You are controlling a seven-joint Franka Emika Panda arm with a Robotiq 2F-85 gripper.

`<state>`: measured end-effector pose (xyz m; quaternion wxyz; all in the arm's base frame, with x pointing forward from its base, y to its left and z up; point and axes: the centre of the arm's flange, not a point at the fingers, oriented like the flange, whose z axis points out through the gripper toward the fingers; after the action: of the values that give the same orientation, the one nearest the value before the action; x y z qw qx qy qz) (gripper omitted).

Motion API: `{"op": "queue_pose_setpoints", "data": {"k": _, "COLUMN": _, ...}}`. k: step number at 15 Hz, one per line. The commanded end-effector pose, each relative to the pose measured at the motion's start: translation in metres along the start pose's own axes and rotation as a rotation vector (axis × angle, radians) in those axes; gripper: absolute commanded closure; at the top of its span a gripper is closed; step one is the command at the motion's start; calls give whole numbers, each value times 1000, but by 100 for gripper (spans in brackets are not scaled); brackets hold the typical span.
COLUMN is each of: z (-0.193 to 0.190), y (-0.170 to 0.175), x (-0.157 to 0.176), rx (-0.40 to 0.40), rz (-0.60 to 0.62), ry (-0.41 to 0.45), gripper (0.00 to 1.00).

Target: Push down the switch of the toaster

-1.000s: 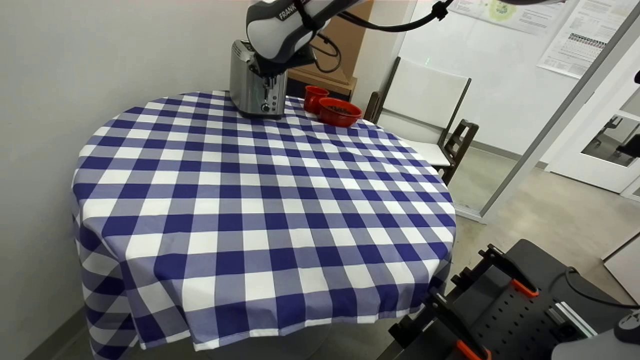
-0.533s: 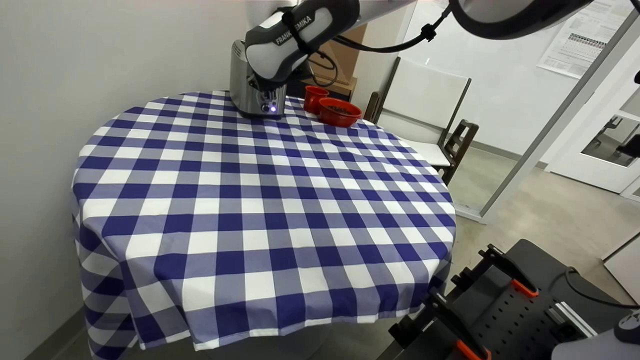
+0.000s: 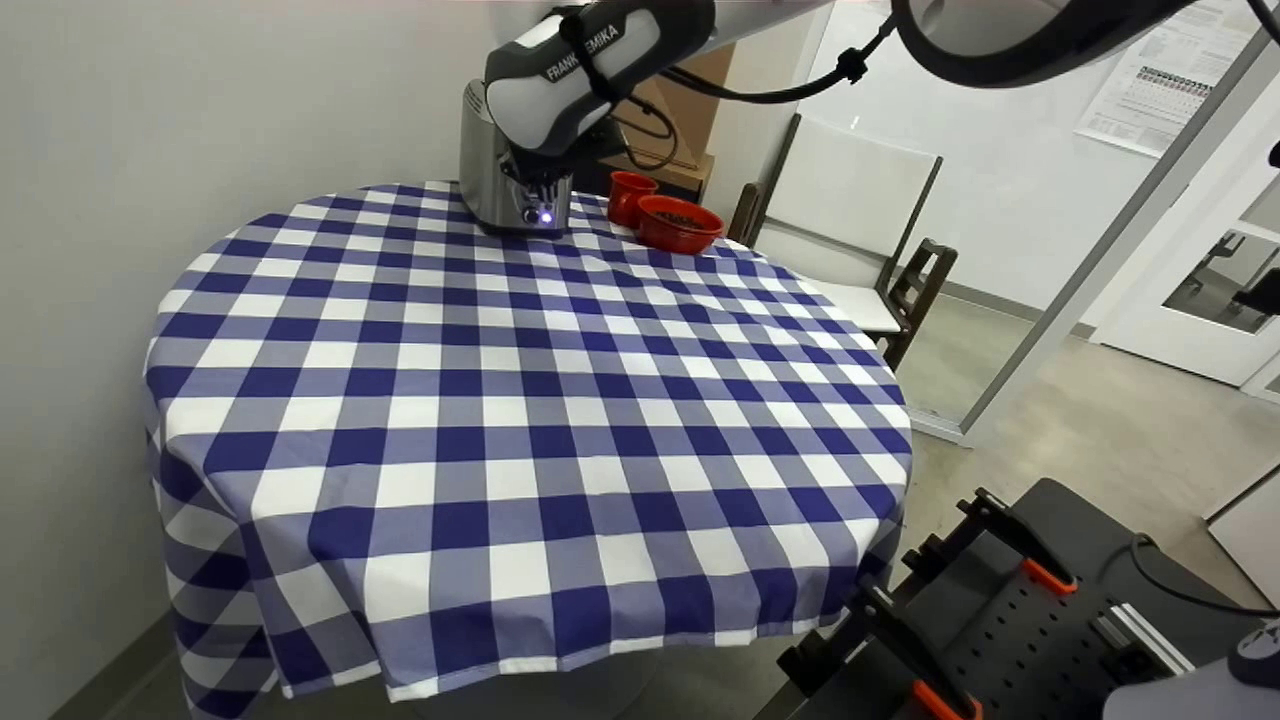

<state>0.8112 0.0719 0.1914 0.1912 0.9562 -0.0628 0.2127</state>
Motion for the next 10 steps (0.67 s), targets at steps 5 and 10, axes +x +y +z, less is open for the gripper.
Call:
{"op": "queue_pose_setpoints", "data": {"k": 5, "z": -54, "y": 64, "x": 0, "rx": 116, "rz": -10, "ry": -219, "gripper": 28}}
{"op": "queue_pose_setpoints", "data": {"k": 10, "z": -103, "y": 109, "x": -38, "rx": 207, "rz": -92, "ry": -368, "gripper": 0}}
